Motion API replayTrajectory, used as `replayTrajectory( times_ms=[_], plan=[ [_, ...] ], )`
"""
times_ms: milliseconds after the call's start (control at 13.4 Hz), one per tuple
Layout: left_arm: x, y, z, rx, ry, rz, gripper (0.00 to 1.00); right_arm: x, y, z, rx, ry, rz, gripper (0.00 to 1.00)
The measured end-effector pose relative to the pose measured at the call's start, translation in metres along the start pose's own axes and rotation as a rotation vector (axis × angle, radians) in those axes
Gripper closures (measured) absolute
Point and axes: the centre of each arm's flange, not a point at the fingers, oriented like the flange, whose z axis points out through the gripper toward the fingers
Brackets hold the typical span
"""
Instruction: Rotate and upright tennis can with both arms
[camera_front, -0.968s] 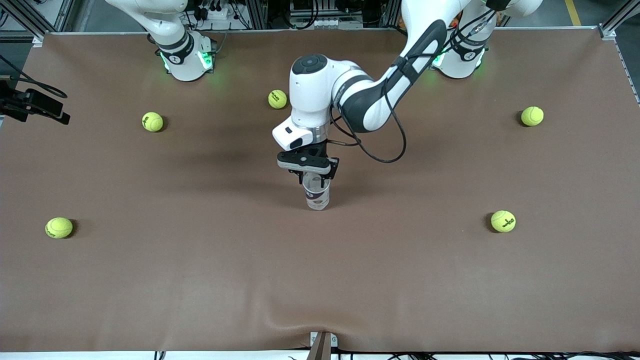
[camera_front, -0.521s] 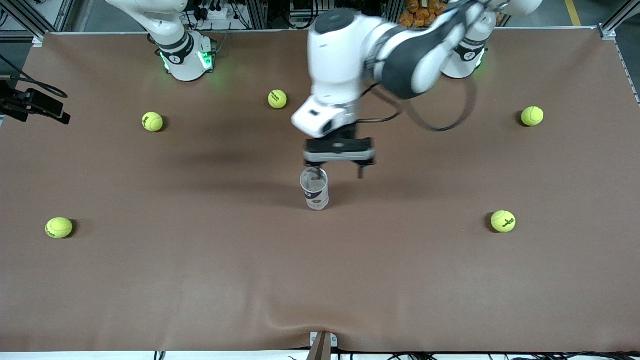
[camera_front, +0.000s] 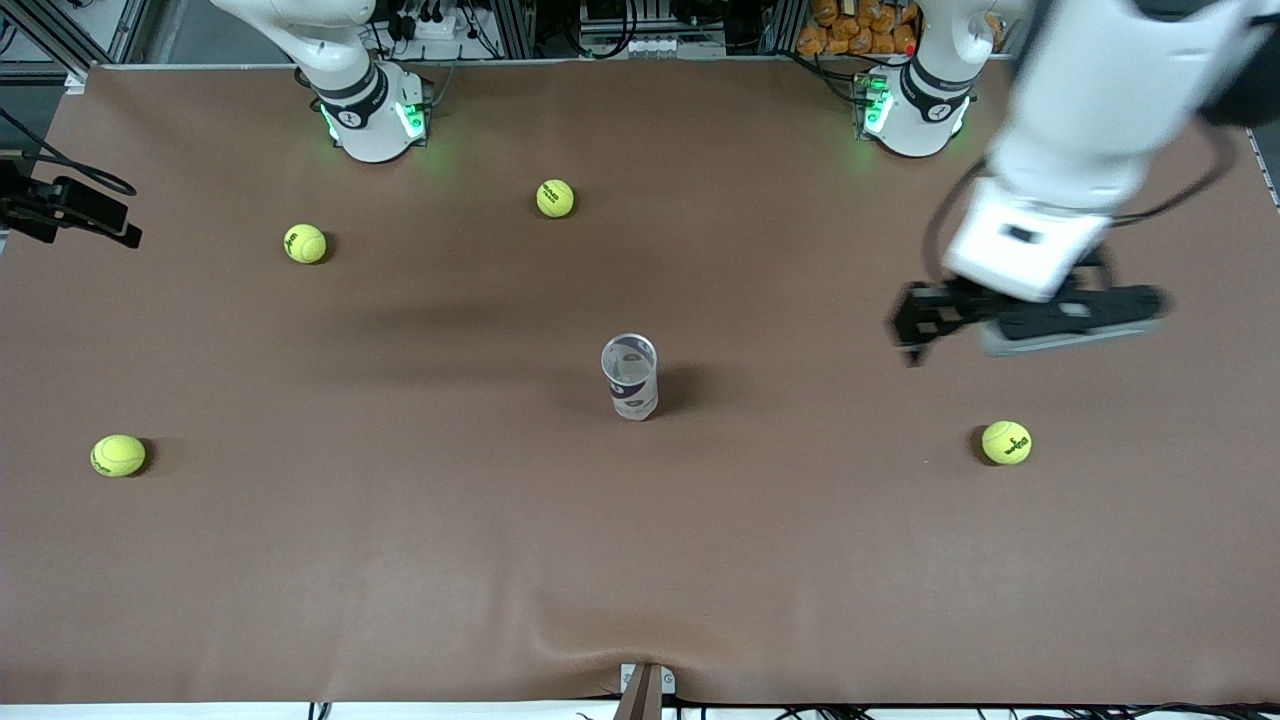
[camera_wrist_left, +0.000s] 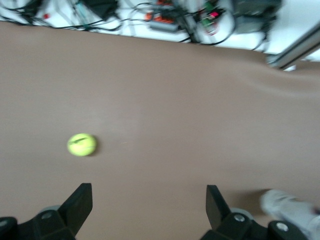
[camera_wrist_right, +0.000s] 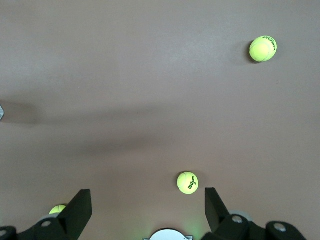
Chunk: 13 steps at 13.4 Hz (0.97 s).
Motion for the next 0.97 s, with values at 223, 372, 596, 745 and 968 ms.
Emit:
replayTrajectory(
  times_ms=[223,372,596,745,968],
  plan=[
    [0.013,-0.082,0.006,0.059,-0.09,0.085,0.0,0.0,-0.009,0.0,-0.002,0.001,-0.017,0.0],
    [0.013,-0.123,0.012,0.021,-0.152,0.056,0.0,0.0,-0.014,0.001,-0.003,-0.001,-0.025,0.0],
    [-0.003,-0.152,0.024,-0.055,-0.226,-0.008,0.0,0.0,-0.015,0.001,-0.003,-0.002,-0.028,0.0],
    [-0.013,-0.148,0.024,-0.061,-0.24,-0.006,0.0,0.0,-0.016,0.001,-0.003,-0.003,-0.029,0.0],
    [-0.017,-0.147,0.02,-0.059,-0.235,-0.003,0.0,0.0,-0.016,0.001,-0.003,-0.003,-0.029,0.0]
  ],
)
